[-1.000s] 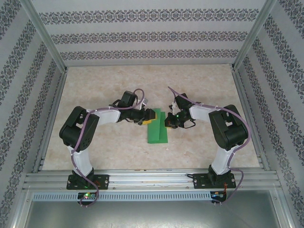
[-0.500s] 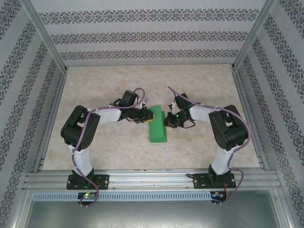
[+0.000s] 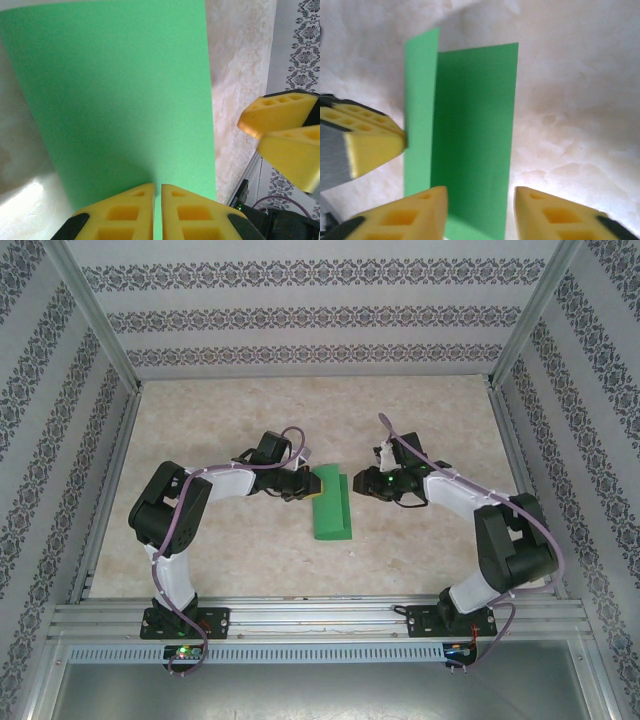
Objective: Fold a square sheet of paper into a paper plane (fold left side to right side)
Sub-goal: First fold in half a square sheet of paper at the center of the table.
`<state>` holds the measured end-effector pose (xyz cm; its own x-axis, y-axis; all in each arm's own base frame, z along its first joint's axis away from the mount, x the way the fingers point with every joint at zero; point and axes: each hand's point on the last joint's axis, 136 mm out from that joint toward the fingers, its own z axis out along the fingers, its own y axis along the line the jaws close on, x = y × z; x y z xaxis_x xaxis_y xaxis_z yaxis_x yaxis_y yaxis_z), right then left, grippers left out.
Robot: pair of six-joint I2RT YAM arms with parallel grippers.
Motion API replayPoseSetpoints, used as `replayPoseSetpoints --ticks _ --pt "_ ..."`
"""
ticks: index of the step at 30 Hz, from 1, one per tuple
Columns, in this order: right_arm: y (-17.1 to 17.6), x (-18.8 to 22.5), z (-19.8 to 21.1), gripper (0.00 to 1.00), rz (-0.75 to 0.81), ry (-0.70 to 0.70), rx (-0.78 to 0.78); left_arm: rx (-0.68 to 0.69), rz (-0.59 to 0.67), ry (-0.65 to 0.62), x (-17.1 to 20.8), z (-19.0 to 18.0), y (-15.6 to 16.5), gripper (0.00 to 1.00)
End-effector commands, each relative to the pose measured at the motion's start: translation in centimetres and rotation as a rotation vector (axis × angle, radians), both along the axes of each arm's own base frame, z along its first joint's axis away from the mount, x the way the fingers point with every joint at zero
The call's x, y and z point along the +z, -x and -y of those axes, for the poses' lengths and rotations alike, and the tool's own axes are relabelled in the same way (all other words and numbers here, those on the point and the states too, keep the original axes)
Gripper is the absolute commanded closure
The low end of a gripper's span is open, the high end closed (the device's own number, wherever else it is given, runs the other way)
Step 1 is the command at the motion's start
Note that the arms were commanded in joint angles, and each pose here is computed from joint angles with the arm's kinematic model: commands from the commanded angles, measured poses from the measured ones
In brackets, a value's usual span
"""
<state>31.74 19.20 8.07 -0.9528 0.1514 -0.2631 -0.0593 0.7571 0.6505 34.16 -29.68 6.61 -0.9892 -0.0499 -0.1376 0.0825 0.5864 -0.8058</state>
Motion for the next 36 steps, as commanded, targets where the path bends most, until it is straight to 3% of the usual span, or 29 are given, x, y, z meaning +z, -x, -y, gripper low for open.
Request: replayPoseSetpoints --ticks 1,4,14,19,24,27,36 --pt "-0.1 1.9 -1.6 0.5 0.039 -0.155 0.033 -0.018 0.006 -0.011 -0.2 0.4 0.1 0.89" --pt "0.2 1.9 -3.2 0.47 0.003 -0.232 0.075 -0.018 0.008 -0.006 -0.1 0.4 0.0 0.89" --pt "-0.3 -0.6 -6.2 0.49 -0.067 -0.234 0.125 -0.021 0.004 -0.002 -0.1 0.5 0.1 0.89" --pt "-0.3 -1.1 -6.6 0.62 -0.079 -0.233 0.128 -0.023 0.003 -0.004 -0.1 0.5 0.2 0.89" --pt "-0.2 -2.1 -6.3 0.86 -0.107 -0.204 0.119 -0.023 0.008 -0.001 0.1 0.5 0.1 0.86" --pt "0.0 -2.8 -5.9 1.0 -0.122 -0.17 0.113 -0.013 0.027 -0.009 0.7 0.2 0.1 0.78" --pt "0.2 -4.5 -4.7 1.0 -0.157 -0.079 0.084 0.021 0.062 -0.125 1.4 -2.2 1.0 0.52"
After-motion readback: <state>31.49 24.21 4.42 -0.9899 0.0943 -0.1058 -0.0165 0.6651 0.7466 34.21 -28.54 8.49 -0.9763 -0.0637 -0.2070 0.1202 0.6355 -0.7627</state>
